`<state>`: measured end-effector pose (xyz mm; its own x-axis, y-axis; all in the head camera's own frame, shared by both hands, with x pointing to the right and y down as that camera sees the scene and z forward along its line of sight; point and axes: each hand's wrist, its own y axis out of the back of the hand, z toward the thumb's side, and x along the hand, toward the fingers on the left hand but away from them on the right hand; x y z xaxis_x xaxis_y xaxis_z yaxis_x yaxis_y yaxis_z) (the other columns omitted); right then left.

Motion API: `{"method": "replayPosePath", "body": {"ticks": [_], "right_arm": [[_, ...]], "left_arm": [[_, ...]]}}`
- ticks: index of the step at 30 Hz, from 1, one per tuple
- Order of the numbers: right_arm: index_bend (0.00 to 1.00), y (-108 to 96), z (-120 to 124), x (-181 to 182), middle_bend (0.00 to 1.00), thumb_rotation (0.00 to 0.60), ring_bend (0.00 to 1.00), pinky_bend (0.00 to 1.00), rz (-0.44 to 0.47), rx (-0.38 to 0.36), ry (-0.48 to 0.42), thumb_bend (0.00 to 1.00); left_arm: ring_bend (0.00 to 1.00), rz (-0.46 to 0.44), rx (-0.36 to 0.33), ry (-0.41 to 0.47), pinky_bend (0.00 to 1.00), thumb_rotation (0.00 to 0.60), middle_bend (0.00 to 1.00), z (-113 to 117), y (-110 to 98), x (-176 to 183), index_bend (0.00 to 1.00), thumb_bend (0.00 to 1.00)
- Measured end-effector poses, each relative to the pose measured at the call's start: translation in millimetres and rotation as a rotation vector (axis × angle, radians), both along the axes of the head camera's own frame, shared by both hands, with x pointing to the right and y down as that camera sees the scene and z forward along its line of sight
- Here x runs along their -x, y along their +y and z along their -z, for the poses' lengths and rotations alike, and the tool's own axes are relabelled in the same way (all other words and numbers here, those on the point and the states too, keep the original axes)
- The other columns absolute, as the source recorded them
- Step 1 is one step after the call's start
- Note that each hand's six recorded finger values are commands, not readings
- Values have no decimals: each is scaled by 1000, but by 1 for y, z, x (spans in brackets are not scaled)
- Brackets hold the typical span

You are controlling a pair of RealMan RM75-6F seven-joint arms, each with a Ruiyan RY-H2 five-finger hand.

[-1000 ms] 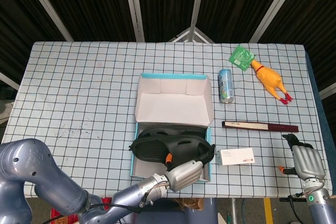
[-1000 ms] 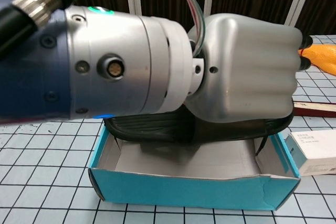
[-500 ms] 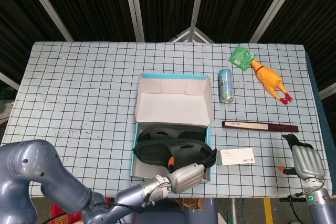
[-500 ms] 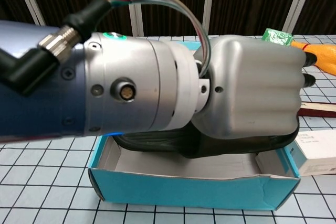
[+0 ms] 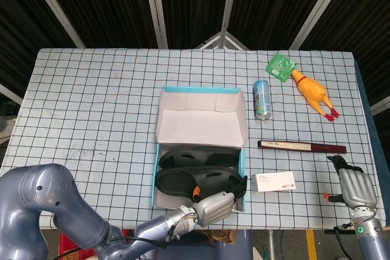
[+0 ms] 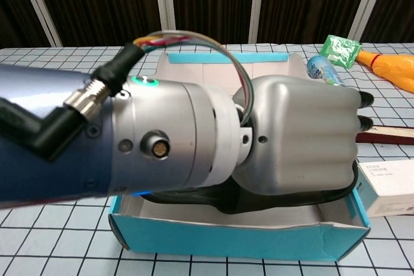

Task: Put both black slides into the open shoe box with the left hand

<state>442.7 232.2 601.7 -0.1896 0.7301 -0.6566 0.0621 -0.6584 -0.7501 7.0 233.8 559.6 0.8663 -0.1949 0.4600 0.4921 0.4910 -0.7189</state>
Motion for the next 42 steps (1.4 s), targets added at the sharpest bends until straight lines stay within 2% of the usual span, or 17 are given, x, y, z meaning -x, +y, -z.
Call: {"method": "replayPosePath", "body": {"ticks": [10, 25, 28, 33, 40, 42], "right_arm": [[166, 1, 1, -2, 143, 600, 310, 251, -7, -2, 0, 179], [166, 1, 2, -2, 140, 600, 310, 251, -9, -3, 2, 179], [166, 1, 2, -3, 140, 600, 310, 251, -10, -3, 3, 179], [166, 1, 3, -2, 140, 600, 310, 251, -7, -6, 4, 179], [166, 1, 2, -2, 141, 600, 310, 251, -8, -5, 6, 179], [165, 1, 2, -2, 141, 600, 310, 251, -9, -5, 7, 179]], "left_arm": [[79, -2, 51, -16, 87, 600, 520, -20, 8, 0, 522, 521], [79, -12, 87, -54, 87, 600, 519, -40, 15, 6, 504, 511], [72, -15, 83, -47, 87, 600, 486, -40, 14, 5, 432, 440], [11, -14, 68, -20, 87, 600, 333, -33, 10, 3, 194, 256], [0, -27, 42, -10, 87, 599, 186, -24, 6, 6, 60, 210], [0, -30, 41, -13, 86, 593, 105, -21, 6, 8, 14, 198]]}}
